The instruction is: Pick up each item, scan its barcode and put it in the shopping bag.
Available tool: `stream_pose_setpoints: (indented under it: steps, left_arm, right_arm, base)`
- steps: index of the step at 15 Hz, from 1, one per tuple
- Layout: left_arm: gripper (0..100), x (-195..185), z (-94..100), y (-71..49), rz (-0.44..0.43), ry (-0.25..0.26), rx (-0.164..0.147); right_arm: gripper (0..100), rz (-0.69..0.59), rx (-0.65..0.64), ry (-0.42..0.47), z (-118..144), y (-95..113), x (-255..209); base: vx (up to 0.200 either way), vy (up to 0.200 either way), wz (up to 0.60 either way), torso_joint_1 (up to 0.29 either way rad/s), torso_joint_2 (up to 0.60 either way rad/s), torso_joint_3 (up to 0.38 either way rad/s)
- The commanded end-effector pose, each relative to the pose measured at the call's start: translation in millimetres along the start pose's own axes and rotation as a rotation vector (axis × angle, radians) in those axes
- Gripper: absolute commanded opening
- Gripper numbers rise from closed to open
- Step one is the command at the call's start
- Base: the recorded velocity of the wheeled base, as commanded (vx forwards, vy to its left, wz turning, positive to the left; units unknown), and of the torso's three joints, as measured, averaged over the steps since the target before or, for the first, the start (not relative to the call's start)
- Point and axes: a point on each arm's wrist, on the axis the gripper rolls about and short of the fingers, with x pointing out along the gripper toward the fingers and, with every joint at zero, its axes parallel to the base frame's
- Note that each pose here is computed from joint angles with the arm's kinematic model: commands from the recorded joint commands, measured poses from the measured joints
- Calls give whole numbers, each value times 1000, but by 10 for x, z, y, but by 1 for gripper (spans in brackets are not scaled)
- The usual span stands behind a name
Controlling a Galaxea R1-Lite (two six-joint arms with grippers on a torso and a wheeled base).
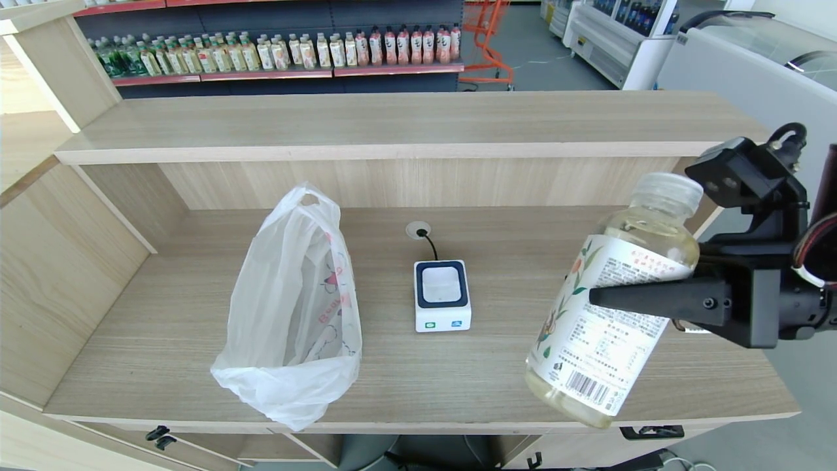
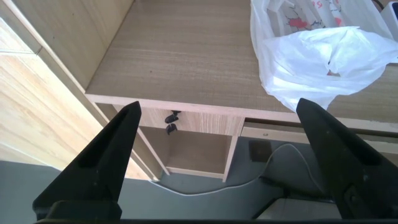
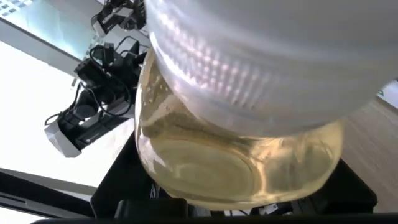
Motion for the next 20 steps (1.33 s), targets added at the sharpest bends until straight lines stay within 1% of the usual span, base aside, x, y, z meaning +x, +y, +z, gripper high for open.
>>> stream_pose_setpoints:
  steps: [1,8,20]
  left_arm:
    - [100,0,0,0,1,0,0]
    - [100,0,0,0,1,0,0]
    - [100,0,0,0,1,0,0]
  right_arm:
    - [0,19,-9,-1,28,43,18]
    - [0,46,-18,8,21,102,64]
    - [0,43,-41,13,-2,75,72]
  base:
    - [0,0,0,0,0,0]
    - [0,0,0,0,0,0]
    - [0,0,0,0,0,0]
